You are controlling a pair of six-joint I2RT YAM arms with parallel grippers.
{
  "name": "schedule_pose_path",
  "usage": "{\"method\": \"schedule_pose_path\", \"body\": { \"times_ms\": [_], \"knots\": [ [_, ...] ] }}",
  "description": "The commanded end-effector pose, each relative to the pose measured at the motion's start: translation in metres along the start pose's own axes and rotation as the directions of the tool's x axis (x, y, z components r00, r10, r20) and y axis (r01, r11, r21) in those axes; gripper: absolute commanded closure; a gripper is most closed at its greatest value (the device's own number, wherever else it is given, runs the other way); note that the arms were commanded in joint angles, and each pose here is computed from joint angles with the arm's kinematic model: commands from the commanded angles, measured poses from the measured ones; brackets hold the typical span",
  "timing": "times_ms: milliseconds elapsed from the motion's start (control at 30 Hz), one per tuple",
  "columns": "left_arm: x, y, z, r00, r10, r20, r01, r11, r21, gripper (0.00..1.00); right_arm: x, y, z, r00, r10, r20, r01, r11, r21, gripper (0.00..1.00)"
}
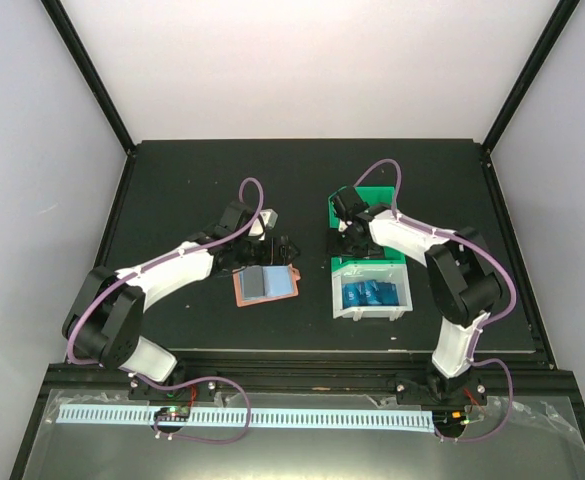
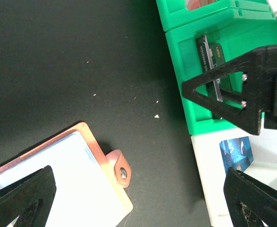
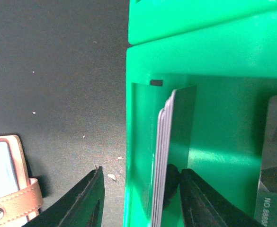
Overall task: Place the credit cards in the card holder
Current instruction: Pick up the credit card from the storage box.
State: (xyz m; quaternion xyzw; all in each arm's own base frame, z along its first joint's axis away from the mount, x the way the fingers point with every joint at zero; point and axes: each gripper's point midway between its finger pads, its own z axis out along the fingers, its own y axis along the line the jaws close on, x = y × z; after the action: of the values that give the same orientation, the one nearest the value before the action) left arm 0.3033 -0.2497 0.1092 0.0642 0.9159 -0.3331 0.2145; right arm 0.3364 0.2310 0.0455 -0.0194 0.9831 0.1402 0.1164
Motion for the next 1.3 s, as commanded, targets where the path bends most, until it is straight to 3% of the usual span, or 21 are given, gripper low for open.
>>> {"method": "schedule_pose_path", "body": {
  "times_ms": [0,533,1267],
  "knots": [
    [-0.002,0.005,-0.002,1.0,-0.006,0.014,0.006,1.0,-0.018,0.02,-0.008,0.015,-0.018,0.999,0.007,0.049,-0.005,0.998,-0.055,0.58],
    [0.002,0.011,0.002,1.0,-0.006,-0.004,0.006,0.999,-0.036,0.02,-0.009,0.017,-0.029,0.997,0.022,0.069,-0.017,0.997,-0.069,0.63],
    [0.008,0.013,0.0,1.0,0.004,-0.019,-0.005,0.999,-0.045,0.02,-0.007,0.013,-0.043,0.992,0.064,0.108,-0.056,0.996,-0.076,0.92]
  ]
}}
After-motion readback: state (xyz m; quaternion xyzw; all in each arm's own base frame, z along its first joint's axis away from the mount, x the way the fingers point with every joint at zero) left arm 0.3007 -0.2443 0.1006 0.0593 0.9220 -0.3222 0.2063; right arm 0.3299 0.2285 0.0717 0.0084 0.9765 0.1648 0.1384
